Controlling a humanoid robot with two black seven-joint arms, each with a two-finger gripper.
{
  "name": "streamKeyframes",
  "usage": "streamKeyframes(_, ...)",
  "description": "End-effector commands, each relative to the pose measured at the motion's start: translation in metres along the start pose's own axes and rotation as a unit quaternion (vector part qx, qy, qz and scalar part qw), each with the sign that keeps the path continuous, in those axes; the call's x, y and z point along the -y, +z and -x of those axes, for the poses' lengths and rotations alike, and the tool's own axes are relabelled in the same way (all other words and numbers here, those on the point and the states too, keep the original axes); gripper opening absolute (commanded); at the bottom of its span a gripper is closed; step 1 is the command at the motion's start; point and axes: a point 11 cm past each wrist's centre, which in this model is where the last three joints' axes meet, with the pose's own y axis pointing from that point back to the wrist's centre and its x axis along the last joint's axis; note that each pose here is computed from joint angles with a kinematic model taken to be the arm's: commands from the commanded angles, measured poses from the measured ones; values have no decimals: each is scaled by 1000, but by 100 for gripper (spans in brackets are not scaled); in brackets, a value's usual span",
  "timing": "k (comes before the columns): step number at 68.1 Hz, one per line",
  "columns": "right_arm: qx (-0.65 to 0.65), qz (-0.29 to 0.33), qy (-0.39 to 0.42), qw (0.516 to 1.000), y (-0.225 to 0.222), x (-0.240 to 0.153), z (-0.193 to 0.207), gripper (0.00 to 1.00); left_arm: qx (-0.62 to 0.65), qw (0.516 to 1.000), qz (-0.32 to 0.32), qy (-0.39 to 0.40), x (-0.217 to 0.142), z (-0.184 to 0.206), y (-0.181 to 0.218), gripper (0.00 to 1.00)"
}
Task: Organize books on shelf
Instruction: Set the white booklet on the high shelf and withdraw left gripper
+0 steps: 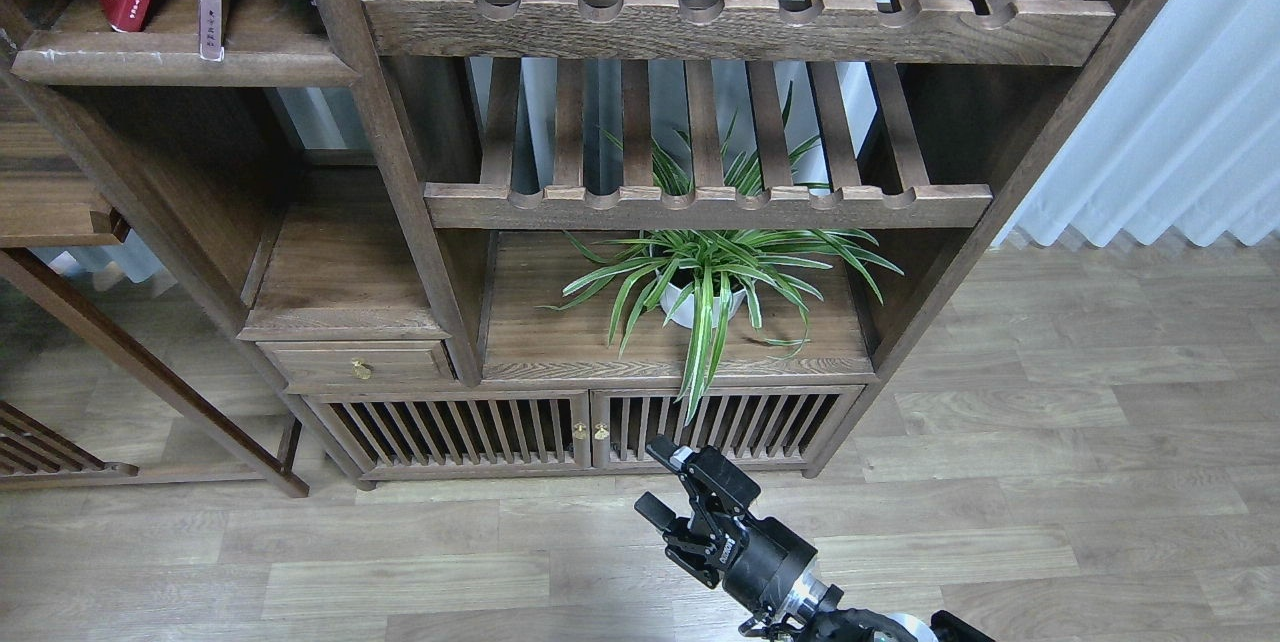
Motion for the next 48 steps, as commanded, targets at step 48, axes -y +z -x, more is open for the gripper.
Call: streamKeyframes(48,-4,-20,0,1000,-7,3,1,100,23,996,-8,-87,-88,5,-51,92)
